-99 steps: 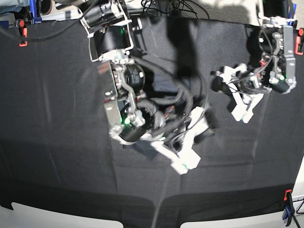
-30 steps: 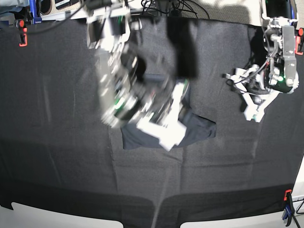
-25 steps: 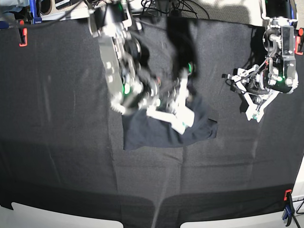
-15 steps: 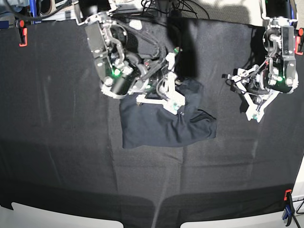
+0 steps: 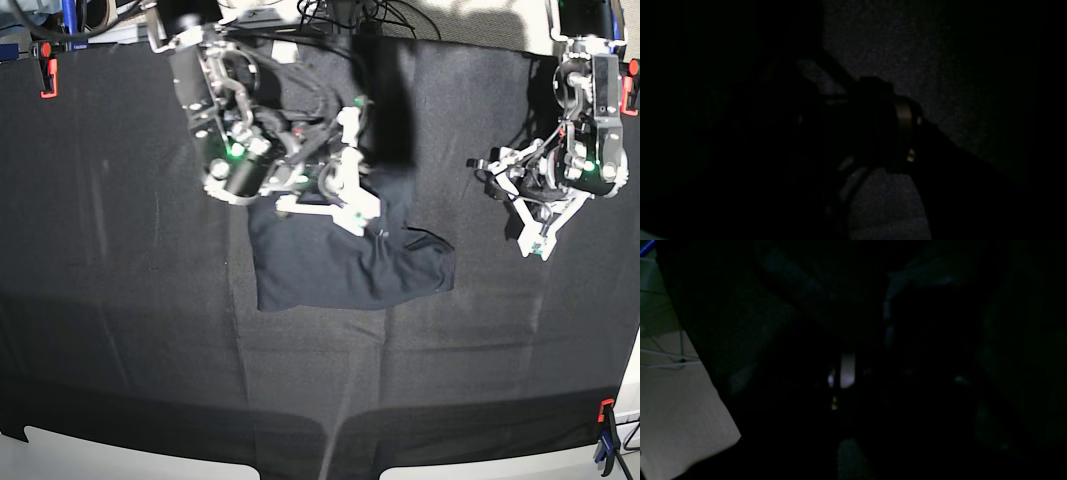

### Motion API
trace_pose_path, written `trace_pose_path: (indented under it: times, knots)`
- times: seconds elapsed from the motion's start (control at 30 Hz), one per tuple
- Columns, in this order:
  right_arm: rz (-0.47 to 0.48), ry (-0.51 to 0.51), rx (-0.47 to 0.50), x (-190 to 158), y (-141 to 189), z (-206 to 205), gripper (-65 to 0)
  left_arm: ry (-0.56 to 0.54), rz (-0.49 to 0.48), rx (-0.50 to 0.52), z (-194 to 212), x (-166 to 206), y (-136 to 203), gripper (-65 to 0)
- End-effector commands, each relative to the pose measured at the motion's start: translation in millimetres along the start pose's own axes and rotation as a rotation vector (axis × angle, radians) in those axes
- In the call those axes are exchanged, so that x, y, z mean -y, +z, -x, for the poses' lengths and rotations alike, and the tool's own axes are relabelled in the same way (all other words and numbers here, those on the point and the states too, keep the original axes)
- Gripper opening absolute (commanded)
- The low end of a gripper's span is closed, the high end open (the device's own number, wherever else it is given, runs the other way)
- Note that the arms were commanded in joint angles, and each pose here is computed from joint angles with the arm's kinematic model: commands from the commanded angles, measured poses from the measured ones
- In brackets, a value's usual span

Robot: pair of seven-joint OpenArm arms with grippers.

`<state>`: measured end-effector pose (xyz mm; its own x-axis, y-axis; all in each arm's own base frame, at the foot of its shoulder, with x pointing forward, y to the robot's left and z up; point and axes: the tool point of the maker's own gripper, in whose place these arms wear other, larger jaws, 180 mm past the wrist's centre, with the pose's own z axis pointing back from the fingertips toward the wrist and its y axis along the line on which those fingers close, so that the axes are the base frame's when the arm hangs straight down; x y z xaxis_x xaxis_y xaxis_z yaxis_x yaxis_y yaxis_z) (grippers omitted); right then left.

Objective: Layout the t-shirt on the table in an organized manner, then fold the t-shirt properly
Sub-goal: 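Pat and square the folded shirt with both grippers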

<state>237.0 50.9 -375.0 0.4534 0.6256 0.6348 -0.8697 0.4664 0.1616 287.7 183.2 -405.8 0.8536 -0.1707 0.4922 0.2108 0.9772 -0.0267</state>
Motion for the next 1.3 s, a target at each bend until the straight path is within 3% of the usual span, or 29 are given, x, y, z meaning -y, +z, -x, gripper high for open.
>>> trace_pose_path:
  times: [0.0, 0.07, 0.13, 0.4, 0.53, 0.6, 0.7, 0.8, 0.87, 0.97, 1.07, 1.27]
  knots:
    - [-0.019, 0.049, 0.056, -3.6, 4.9, -17.0, -63.2, -0.007, -0.017, 0.048, -15.5, -6.1, 5.9, -38.1]
    - [-0.035, 0.062, 0.055, -9.0, 3.4, -18.0, -50.0, -0.007, -0.017, 0.048, -15.3, -6.2, 5.9, -38.1]
    - [-0.045, 0.081, 0.058, -14.6, 2.6, -20.9, -42.1, -0.007, -0.017, 0.048, -15.6, -6.2, 5.9, -38.1]
    - [-0.053, 0.227, 0.189, -44.7, 28.6, -65.6, -41.3, -0.024, -0.053, 0.043, -14.8, -12.6, 6.1, -38.1]
    - [0.029, 0.272, 0.274, -37.1, 53.4, -87.7, -41.3, -0.042, -0.187, 0.059, -18.8, -36.5, 9.3, -38.1]
    - [0.116, 0.267, 0.347, -15.5, 65.6, -100.6, -41.3, -0.015, -0.196, 0.09, -26.2, -38.3, 10.6, -38.1]
    - [0.272, 0.239, 0.475, 26.2, 90.6, -117.0, -41.4, 0.02, -0.113, 0.174, -48.5, -23.2, 15.3, -38.1]
    - [0.426, 0.092, 0.56, 79.1, 117.9, -123.8, -41.4, 0.005, -0.062, 0.366, -89.2, -7.5, 39.6, -38.1]
    - [0.477, 0.033, 0.582, 107.1, 128.4, -127.4, -41.4, -0.03, -0.003, 0.503, -116.3, 10.9, 64.7, -38.1]
    - [0.482, -0.04, 0.603, 140.2, 129.9, -136.1, -41.4, -0.11, 0.167, 0.605, -135.0, 58.3, 95.2, -38.1]
    - [0.458, -0.11, 0.577, 172.6, 116.2, -142.0, -41.4, -0.219, 0.332, 0.61, -129.8, 112.0, 101.4, -38.1]
    - [0.411, -0.208, 0.428, 226.3, 76.6, -139.2, -41.4, -0.422, 0.505, 0.477, -84.4, 201.6, 81.4, -38.1]
